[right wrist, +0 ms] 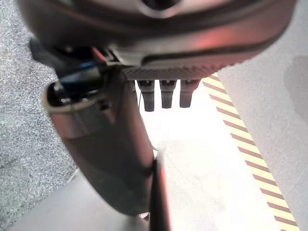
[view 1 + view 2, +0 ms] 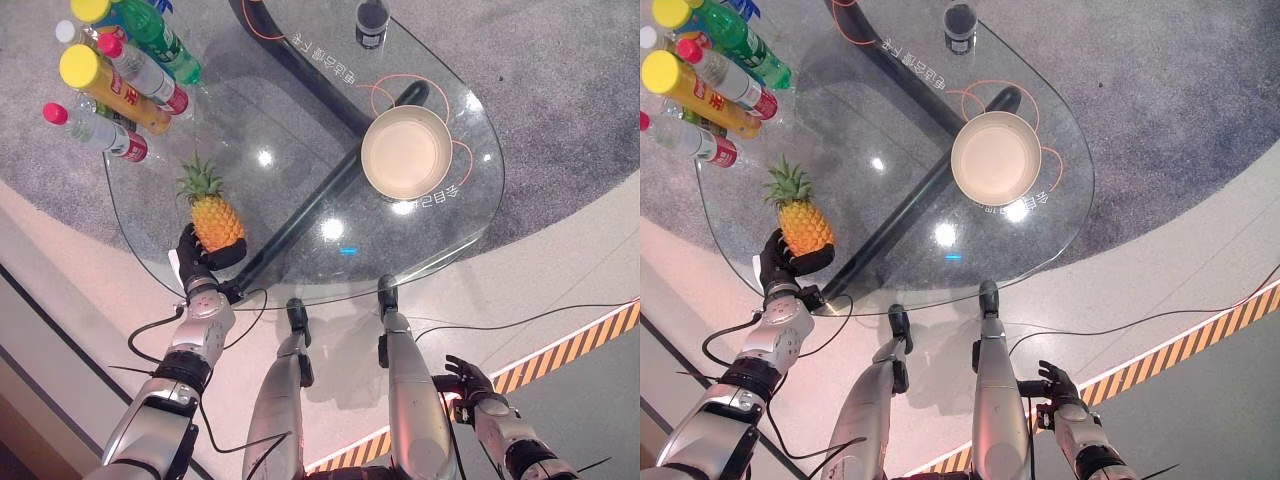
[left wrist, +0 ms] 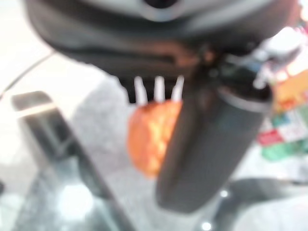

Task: Pick up the fruit to the plate

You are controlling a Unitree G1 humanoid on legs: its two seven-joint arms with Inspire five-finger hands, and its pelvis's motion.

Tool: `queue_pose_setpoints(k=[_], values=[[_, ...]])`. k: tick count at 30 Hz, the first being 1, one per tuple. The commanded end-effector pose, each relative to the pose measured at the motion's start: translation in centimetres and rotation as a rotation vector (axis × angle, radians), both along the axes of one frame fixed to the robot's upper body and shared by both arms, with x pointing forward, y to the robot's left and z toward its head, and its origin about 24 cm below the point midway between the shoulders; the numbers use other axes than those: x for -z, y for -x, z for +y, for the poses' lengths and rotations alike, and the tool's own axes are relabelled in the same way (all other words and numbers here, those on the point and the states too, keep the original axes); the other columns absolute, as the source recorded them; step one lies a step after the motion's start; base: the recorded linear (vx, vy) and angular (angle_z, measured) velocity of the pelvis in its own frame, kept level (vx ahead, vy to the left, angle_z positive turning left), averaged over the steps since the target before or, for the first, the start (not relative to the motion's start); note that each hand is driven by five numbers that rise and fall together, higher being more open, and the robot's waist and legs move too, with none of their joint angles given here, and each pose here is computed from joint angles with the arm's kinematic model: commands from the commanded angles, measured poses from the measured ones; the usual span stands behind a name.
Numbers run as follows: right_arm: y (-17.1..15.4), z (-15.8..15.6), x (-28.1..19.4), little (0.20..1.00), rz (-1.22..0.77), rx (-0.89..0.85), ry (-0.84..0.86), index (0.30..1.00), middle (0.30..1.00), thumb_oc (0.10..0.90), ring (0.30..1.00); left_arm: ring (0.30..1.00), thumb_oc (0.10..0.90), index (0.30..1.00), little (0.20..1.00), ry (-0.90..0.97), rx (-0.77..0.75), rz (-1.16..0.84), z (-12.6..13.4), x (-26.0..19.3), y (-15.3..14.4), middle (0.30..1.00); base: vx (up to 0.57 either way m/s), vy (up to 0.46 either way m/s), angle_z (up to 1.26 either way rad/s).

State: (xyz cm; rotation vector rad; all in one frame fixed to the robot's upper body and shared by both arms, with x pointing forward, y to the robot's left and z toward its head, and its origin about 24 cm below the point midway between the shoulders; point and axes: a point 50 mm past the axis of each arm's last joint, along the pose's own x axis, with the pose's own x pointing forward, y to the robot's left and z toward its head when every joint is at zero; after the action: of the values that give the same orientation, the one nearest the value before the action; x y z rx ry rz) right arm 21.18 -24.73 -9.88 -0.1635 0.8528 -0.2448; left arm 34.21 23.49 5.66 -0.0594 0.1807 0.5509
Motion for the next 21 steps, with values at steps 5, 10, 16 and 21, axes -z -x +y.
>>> queue_pose_setpoints(k=[5,10,16,21], values=[[1.4,-1.2,0.3,0.900,0.049,0.002,0.055,0.900,0.900,0.800,0.900,0.900,0.800,0.900,0.900,0.050,0.100,-0.077,-1.2,-1.6,-1.1,0.900,0.00,0.000,0.00],[1.4,-1.3,0.3,0.900,0.051,0.003,0.055,0.900,0.900,0.800,0.900,0.900,0.800,0.900,0.900,0.179,0.101,-0.145,-1.5,-2.5,-1.4,0.900,0.00,0.000,0.00],[1.5,-1.1,0.3,0.900,0.051,0.002,0.058,0.900,0.900,0.800,0.900,0.900,0.800,0.900,0.900,0.317,0.126,-0.204,-2.2,-3.6,-1.8,0.900,0.00,0.000,0.00],[1.4,-1.1,0.3,0.900,0.053,0.004,0.060,0.900,0.900,0.800,0.900,0.900,0.800,0.900,0.900,0.356,0.136,-0.218,-2.4,-3.9,-1.9,0.900,0.00,0.000,0.00]])
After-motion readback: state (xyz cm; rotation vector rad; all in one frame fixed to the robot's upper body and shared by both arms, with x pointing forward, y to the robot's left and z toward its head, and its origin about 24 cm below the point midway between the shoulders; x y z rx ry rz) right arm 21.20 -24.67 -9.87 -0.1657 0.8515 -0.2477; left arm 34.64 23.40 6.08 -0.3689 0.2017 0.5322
